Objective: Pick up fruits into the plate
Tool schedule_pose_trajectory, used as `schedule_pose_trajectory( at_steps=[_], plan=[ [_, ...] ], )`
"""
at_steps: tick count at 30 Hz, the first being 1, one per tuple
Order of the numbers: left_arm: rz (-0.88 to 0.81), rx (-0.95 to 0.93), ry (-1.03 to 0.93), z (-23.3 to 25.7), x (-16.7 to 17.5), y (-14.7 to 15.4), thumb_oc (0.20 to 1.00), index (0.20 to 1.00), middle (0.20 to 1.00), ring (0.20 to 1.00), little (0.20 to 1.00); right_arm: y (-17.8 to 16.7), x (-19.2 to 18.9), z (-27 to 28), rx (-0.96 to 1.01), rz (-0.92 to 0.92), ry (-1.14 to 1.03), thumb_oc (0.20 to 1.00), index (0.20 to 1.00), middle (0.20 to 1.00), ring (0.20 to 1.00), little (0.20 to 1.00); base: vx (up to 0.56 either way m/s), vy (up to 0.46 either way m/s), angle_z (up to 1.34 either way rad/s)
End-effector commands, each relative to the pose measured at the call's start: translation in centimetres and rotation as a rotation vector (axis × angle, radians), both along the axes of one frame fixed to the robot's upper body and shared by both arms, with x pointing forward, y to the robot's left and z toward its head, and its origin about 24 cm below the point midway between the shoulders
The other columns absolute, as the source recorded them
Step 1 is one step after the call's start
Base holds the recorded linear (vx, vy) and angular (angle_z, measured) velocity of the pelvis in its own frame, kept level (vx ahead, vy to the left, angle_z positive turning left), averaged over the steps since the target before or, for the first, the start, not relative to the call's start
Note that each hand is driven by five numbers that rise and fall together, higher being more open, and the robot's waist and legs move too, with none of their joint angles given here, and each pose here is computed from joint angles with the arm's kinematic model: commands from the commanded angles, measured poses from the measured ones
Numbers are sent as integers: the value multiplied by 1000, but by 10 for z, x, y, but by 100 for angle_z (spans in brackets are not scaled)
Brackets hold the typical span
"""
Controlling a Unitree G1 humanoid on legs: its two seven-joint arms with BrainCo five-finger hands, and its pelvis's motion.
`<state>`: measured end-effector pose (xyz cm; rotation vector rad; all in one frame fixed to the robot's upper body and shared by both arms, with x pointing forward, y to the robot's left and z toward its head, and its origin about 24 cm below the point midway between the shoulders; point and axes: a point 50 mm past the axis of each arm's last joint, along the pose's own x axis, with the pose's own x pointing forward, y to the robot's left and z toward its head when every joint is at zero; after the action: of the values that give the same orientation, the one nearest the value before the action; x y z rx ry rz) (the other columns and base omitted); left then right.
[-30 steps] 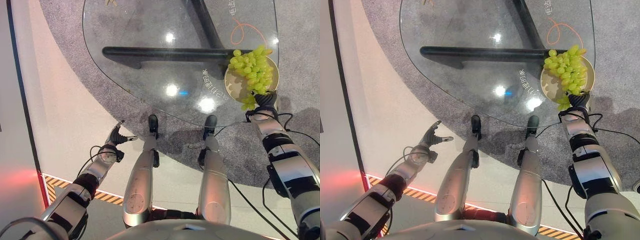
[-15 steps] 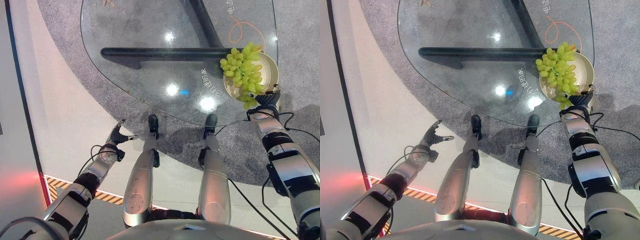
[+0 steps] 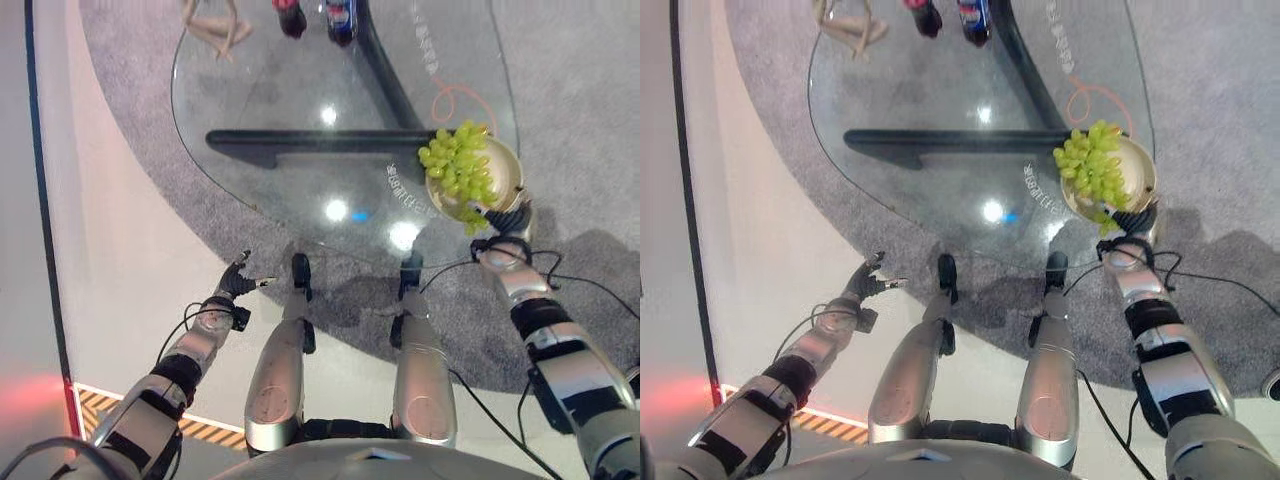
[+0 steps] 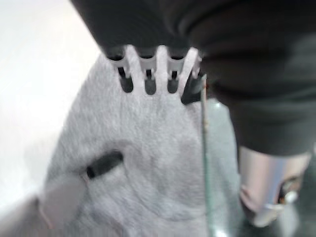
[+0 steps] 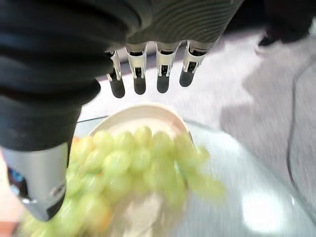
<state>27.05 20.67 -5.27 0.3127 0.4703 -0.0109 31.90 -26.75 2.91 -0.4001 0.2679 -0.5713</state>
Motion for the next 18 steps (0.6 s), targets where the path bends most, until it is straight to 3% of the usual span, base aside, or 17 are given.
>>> schedule_pose_trajectory(
  at_steps=[1, 8, 14, 18],
  plan=[
    [73, -105, 143, -26, -25, 14, 1000, 1000, 1000, 1000, 1000, 8, -25, -36, 248, 101, 20, 1000, 1000, 1000, 1000, 1000, 84, 18, 18],
    [151, -173, 329, -62, -72, 20, 1000, 1000, 1000, 1000, 1000, 32, -105, -129, 646, 173, 298, 1000, 1000, 1000, 1000, 1000, 124, 23, 10],
    [191, -180, 479, -85, -109, 19, 1000, 1000, 1000, 1000, 1000, 42, -156, -164, 716, 202, 524, 1000, 1000, 1000, 1000, 1000, 150, 51, 5],
    [223, -220, 610, -99, -140, 15, 1000, 1000, 1000, 1000, 1000, 46, -195, -183, 727, 117, 701, 1000, 1000, 1000, 1000, 1000, 163, 62, 1]
  ],
)
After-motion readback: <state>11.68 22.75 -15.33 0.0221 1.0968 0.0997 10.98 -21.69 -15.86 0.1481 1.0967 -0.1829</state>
